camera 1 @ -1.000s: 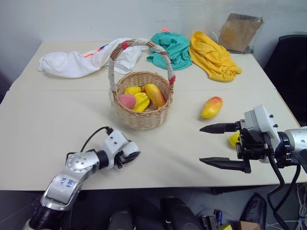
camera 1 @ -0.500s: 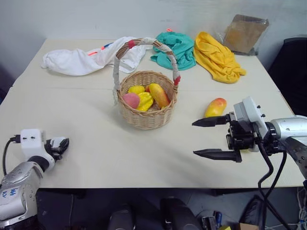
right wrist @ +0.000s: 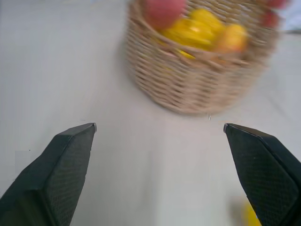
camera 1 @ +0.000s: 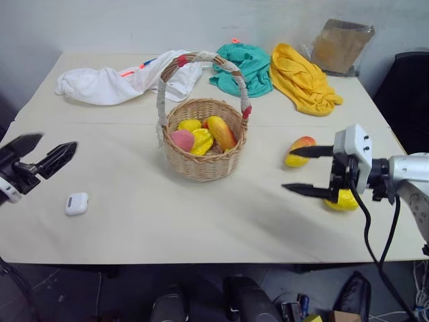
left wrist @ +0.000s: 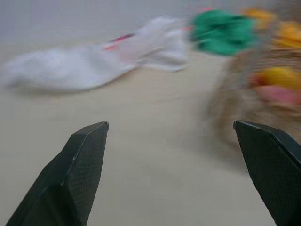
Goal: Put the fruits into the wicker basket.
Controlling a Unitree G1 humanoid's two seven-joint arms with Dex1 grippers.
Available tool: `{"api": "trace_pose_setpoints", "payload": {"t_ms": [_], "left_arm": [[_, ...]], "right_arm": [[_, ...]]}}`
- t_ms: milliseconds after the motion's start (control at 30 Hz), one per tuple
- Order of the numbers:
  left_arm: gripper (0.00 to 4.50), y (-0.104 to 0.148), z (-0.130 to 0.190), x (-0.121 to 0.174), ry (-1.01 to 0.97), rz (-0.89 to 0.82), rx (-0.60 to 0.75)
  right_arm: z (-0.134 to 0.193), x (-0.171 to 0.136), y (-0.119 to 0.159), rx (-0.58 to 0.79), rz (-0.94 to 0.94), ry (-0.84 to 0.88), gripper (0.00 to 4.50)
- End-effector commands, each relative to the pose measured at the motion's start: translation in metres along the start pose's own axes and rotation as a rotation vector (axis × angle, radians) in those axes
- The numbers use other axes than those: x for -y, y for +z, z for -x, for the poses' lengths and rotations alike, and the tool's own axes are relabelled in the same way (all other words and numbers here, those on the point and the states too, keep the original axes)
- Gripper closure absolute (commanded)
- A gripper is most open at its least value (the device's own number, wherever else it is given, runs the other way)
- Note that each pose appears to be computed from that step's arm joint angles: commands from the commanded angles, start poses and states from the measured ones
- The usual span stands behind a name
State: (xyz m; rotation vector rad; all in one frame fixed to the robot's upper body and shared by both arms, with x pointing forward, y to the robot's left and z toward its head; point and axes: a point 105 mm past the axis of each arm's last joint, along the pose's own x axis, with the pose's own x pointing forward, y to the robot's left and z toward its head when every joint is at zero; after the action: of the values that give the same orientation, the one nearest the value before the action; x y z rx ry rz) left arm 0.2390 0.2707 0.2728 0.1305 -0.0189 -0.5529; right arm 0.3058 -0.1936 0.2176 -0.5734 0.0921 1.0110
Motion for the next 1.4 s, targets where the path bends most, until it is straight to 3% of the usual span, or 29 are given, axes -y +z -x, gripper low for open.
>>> {"api": "trace_pose_setpoints", "payload": {"t_ms": [33,267,500,667,767,933,1100,1200,1400], "left_arm": [[0.04,0.013,-0.001,0.052,-0.385,-0.061,-0.051],[0.04,0.025,-0.027,0.102,-0.762,-0.154,-0.066],[0.04,0.031,-0.054,0.119,-0.869,-0.191,-0.015],[0.04,0.035,-0.062,0.122,-0.863,-0.208,0.014],[0.0,0.037,-0.065,0.118,-0.836,-0.217,0.017],[0.0,0.038,-0.065,0.113,-0.805,-0.221,0.019],[0.0,0.035,-0.066,0.109,-0.766,-0.221,0.012],[0.0,0.038,-0.061,0.097,-0.702,-0.205,0.019],[0.0,0.044,-0.034,0.061,-0.505,-0.157,0.025]], "right_arm": [[0.009,0.029,-0.02,-0.163,0.161,-0.093,0.0],[-0.007,0.066,-0.056,-0.398,0.54,-0.145,0.0],[-0.042,0.084,-0.065,-0.402,0.748,-0.182,0.0],[-0.063,0.089,-0.062,-0.377,0.787,-0.2,0.0],[-0.07,0.087,-0.064,-0.366,0.796,-0.197,0.63],[-0.072,0.081,-0.068,-0.342,0.777,-0.172,2.17],[-0.065,0.077,-0.066,-0.322,0.788,-0.127,2.33],[-0.061,0.063,-0.041,-0.17,0.707,-0.036,2.33],[-0.072,-0.014,0.062,0.282,0.341,0.264,2.33]]}}
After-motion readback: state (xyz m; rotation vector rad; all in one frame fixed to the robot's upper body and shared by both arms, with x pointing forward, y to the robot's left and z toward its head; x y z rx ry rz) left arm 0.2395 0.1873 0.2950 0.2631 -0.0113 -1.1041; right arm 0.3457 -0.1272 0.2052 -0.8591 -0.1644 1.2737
